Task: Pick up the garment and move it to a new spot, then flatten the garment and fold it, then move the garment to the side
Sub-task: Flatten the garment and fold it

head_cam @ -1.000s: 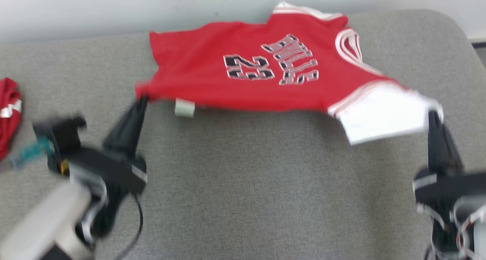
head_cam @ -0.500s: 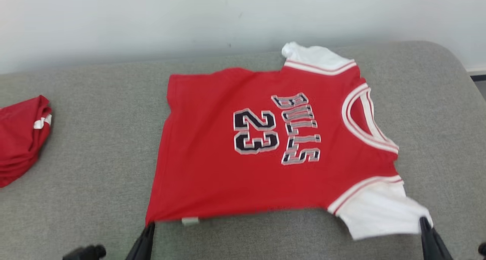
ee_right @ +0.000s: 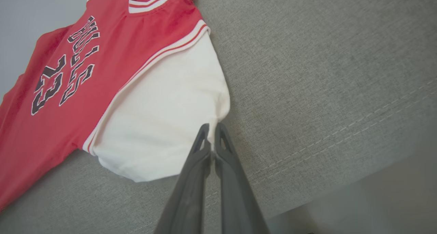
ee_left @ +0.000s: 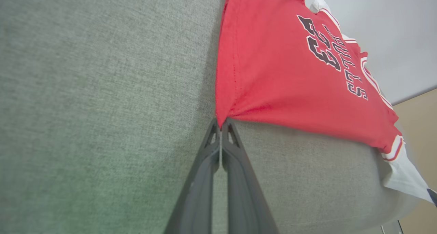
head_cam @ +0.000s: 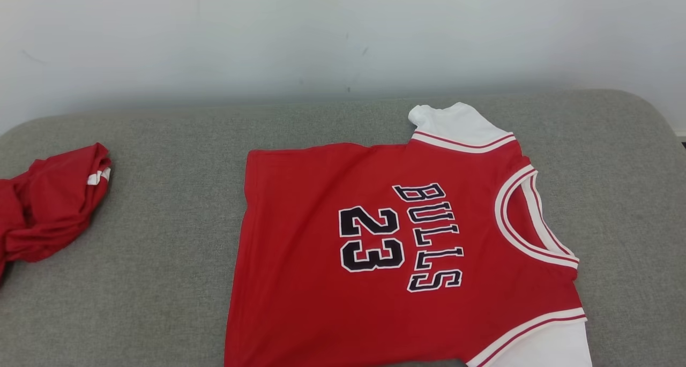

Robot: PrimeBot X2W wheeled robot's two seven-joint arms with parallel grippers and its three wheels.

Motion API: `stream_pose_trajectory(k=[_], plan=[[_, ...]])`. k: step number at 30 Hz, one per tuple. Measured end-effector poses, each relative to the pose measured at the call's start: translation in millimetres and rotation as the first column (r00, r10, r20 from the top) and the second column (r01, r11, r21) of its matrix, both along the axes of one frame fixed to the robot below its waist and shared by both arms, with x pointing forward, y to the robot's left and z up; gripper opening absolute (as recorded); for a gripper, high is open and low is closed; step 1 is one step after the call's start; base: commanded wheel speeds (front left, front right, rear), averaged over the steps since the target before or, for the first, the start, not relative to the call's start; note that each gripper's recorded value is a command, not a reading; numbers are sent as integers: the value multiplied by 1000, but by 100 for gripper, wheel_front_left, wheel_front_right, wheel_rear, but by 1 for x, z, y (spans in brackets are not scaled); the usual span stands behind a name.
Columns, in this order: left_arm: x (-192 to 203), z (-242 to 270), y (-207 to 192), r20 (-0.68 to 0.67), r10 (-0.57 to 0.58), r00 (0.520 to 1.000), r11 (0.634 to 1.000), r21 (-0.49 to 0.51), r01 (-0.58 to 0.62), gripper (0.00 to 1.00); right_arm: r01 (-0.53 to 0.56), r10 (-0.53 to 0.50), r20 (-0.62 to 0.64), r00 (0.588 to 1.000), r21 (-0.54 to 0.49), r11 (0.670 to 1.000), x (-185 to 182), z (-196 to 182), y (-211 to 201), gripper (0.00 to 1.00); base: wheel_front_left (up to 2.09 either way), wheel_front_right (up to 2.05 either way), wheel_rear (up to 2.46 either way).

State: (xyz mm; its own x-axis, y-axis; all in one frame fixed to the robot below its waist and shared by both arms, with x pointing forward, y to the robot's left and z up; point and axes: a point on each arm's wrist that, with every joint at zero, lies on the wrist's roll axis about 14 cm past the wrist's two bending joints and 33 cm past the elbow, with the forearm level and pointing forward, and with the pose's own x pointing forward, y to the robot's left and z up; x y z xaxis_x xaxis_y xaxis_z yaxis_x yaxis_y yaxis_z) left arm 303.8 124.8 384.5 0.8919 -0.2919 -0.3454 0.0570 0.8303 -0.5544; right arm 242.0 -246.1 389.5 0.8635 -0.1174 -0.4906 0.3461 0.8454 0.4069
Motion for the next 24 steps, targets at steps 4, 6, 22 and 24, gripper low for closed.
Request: stream_pose_trajectory(k=[4,6,22,24], plan=[[-4,-3,3,-8,1,1000,1000,11,-1,0,-4,4,4,1000,7,1000,-3,1,3,0,0,0,0],[-6,-5,4,-13,2,1000,1000,13,-2,0,-3,3,9,1000,9,1000,-4,3,3,0,0,0,0],[38,31,-6,151,-110,982,990,106,94,0,-22,25,208,978,-14,1000,54,64,-2,0,0,0,0],[48,36,-7,167,-128,978,986,125,107,0,-38,46,224,974,-37,999,67,72,-1,0,0,0,0]])
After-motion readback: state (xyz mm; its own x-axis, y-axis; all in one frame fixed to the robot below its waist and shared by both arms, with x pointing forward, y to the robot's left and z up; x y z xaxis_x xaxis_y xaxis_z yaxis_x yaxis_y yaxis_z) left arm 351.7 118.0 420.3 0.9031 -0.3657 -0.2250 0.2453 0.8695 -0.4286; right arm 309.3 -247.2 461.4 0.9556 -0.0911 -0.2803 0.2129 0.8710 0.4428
